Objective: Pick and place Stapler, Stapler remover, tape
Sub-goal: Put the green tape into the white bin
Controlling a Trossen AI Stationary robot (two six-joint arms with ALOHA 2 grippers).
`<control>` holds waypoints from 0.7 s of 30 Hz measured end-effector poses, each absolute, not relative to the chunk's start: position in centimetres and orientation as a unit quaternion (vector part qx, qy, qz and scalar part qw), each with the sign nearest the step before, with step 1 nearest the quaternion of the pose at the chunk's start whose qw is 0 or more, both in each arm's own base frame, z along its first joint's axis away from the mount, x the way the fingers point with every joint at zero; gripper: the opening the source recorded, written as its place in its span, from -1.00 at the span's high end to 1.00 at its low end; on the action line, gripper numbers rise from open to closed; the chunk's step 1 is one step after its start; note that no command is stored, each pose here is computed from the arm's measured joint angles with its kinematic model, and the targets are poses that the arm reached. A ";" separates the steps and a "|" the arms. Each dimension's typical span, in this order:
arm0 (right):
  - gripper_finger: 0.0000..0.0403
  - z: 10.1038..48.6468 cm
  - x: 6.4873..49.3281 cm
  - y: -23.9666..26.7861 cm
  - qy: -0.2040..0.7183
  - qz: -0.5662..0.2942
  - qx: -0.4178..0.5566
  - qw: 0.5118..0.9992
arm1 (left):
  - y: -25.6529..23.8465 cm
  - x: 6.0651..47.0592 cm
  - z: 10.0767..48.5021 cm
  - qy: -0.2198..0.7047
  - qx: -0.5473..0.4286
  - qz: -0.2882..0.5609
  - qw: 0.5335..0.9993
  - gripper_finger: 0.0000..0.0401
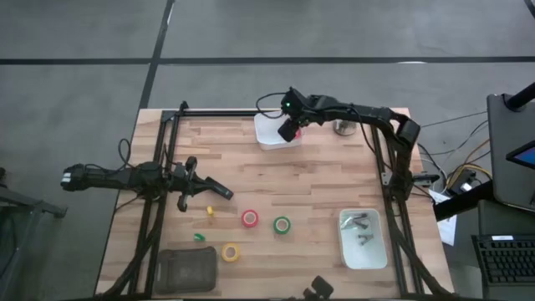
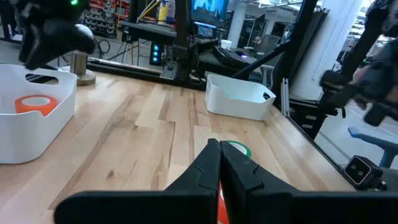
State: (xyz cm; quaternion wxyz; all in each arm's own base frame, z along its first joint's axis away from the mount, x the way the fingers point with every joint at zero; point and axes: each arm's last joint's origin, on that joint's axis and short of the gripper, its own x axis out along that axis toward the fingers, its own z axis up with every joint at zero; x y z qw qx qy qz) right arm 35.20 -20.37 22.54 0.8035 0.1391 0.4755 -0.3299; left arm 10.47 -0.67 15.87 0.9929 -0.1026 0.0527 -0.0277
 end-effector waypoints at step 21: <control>0.32 23.3 38.9 2.7 0.540 -0.035 -0.051 0.839 | -0.7 10.5 15.9 0.052 -0.103 -0.028 0.993 0.96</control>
